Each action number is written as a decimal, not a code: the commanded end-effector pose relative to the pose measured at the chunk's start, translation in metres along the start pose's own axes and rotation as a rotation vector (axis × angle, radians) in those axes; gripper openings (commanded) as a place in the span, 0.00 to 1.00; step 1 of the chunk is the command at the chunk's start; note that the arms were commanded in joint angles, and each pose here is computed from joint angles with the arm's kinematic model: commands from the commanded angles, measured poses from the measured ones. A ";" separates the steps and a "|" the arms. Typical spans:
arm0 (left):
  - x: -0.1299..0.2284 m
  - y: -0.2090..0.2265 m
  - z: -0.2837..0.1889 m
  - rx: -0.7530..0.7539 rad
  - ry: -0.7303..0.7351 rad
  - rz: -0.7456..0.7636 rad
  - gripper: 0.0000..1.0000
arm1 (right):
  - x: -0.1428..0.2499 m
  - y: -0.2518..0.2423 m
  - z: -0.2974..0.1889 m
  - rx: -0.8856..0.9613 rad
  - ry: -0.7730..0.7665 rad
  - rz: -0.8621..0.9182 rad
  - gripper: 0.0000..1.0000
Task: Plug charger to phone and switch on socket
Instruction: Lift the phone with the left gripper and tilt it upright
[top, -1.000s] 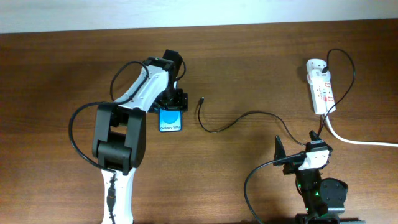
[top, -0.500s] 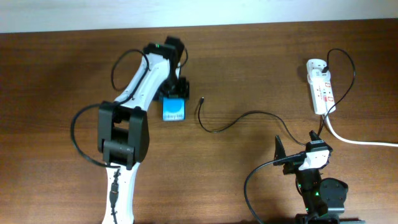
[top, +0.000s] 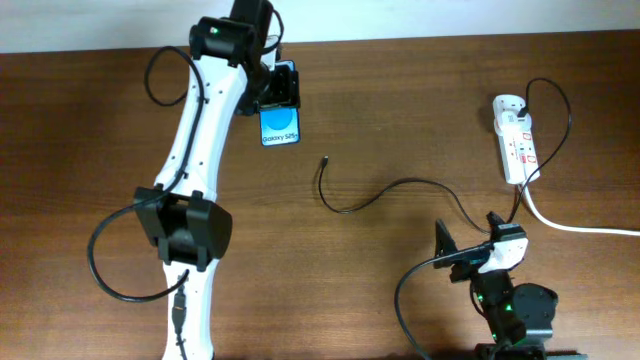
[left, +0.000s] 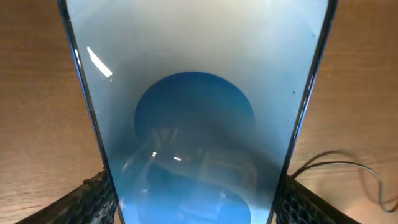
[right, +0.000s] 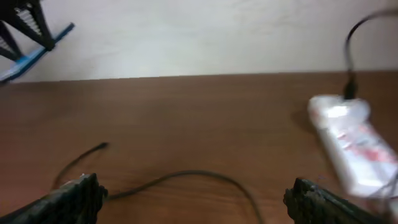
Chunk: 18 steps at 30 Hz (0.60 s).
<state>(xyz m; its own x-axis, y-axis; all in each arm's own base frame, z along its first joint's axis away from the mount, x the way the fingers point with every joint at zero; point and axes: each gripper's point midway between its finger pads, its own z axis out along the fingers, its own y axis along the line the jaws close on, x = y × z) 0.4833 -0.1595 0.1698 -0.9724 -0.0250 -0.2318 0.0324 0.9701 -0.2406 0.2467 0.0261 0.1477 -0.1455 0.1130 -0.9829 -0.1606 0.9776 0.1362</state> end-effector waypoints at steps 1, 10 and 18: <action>-0.008 -0.004 -0.020 0.086 -0.029 -0.105 0.00 | -0.023 0.015 -0.005 -0.060 0.037 0.172 0.98; 0.018 -0.009 -0.027 0.193 0.122 -0.314 0.00 | -0.102 0.042 0.010 -0.135 0.352 0.275 0.98; 0.041 -0.008 -0.029 0.163 0.225 -0.431 0.00 | -0.069 0.059 0.048 -0.275 0.586 0.423 0.98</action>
<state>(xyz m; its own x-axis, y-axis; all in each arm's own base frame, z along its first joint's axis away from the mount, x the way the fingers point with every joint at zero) 0.4373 -0.1579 0.1720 -0.9346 -0.3287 0.1362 -0.3557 0.8540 -0.3798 0.2907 0.0752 0.2191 -0.6923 0.2684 -0.6698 -0.1910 0.8270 0.5288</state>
